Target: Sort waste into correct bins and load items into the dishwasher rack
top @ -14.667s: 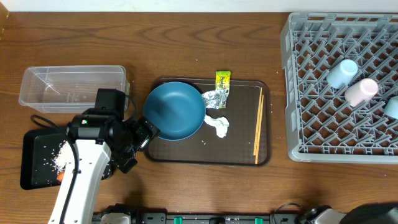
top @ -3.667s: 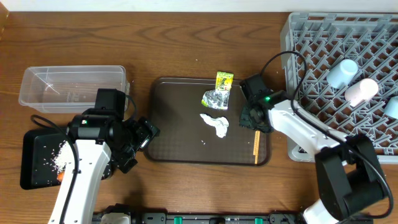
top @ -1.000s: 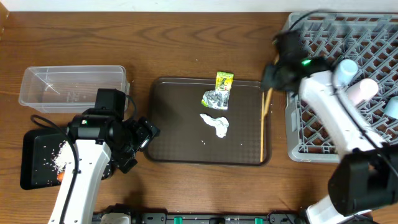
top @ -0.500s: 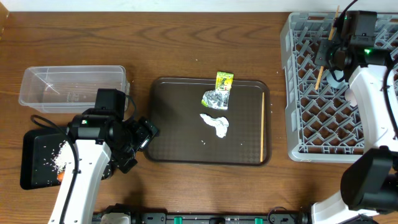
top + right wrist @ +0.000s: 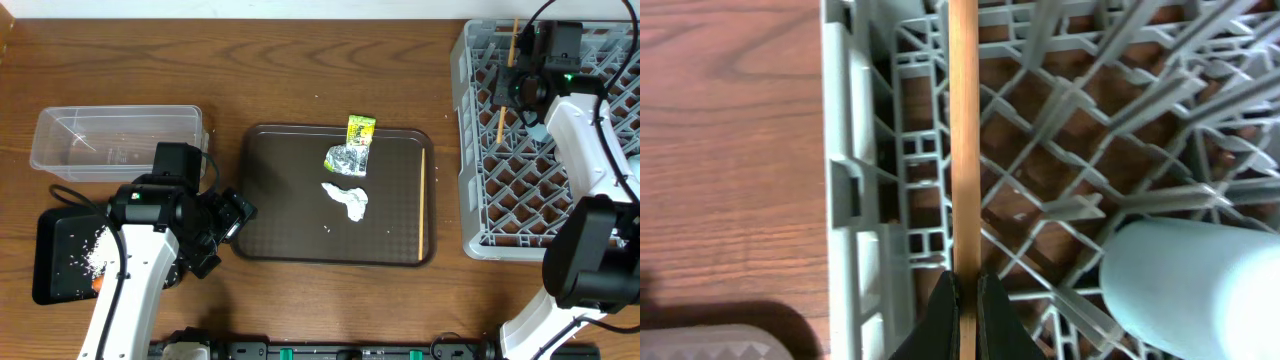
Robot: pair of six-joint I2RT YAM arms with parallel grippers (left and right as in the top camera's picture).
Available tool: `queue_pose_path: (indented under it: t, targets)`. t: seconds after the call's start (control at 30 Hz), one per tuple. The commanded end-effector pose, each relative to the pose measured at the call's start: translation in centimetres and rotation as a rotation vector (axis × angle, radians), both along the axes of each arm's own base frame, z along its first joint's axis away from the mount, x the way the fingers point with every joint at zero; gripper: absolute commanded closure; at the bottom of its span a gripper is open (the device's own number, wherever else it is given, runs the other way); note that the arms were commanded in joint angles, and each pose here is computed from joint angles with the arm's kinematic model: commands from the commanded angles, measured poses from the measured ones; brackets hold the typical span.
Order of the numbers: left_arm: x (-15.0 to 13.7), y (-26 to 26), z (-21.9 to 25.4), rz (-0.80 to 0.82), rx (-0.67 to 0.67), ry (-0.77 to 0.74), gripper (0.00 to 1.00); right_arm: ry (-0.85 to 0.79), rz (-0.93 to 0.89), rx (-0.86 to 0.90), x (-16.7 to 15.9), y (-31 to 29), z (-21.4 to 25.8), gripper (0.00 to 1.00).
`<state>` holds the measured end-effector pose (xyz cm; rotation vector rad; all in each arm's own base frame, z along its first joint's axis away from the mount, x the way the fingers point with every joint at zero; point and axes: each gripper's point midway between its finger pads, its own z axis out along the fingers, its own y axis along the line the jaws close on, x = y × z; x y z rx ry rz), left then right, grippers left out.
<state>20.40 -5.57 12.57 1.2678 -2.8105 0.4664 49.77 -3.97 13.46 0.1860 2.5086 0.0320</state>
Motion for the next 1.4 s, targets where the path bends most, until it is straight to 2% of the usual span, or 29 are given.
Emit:
queue_pose_path:
  t: [0.0, 0.2, 0.3, 0.33, 0.4, 0.43, 0.47, 0.53, 0.73, 0.83, 0.97, 1.1, 1.23, 1.37]
  targets:
    - [0.0, 0.2, 0.0, 0.004, 0.013, 0.002, 0.02, -0.009, 0.050, 0.021, 0.4, 1.3, 0.1, 0.99]
    - [0.0, 0.2, 0.0, 0.004, 0.013, 0.002, 0.02, 0.003, 0.050, 0.022, 0.2, 1.3, -0.1, 0.98]
    - [0.1, 0.2, 0.0, 0.004, 0.013, 0.001, 0.02, 0.015, 0.050, 0.023, -0.1, 1.4, -0.3, 0.85]
    - [0.1, 0.2, 0.0, 0.004, 0.013, 0.001, 0.02, 0.015, 0.049, 0.023, -0.1, 1.4, -0.2, 0.75]
    - [0.0, 0.2, 0.0, 0.004, 0.013, 0.002, 0.02, 0.018, 0.046, 0.026, -0.2, 1.4, -0.2, 0.37]
    - [0.1, 0.2, 0.0, 0.004, 0.013, 0.001, 0.02, 0.022, 0.042, 0.029, -0.3, 1.4, -0.2, 0.23]
    - [0.1, 0.2, 0.0, 0.004, 0.013, 0.001, 0.02, 0.024, 0.032, 0.036, -0.4, 1.4, 0.0, 0.12]
    - [0.1, 0.2, 0.0, 0.004, 0.013, 0.001, 0.02, 0.022, 0.011, 0.051, -0.7, 1.4, 0.4, 0.02]
    - [0.1, 0.2, 0.0, 0.004, 0.013, 0.001, 0.02, -0.033, -0.014, 0.118, -2.1, 2.2, 4.5, 0.01]
    - [0.0, 0.2, 0.0, 0.004, 0.013, 0.002, 0.02, -0.052, 0.077, 0.238, -3.8, 4.9, 7.3, 0.02]
    - [0.1, 0.2, 0.0, 0.004, 0.013, 0.001, 0.02, -0.008, 0.210, 0.420, -7.2, 9.4, 9.6, 0.08]
    - [0.0, 0.2, 0.0, 0.004, 0.013, 0.002, 0.02, 0.141, 0.268, 0.466, -10.9, 12.8, 8.6, 0.10]
    - [0.0, 0.2, 0.0, 0.004, 0.013, 0.002, 0.02, 0.283, 0.329, 0.411, -13.9, 16.3, 5.8, 0.10]
    - [0.1, 0.2, 0.0, 0.004, 0.013, 0.001, 0.02, 0.347, 0.406, 0.354, -16.1, 19.9, 3.4, 0.09]
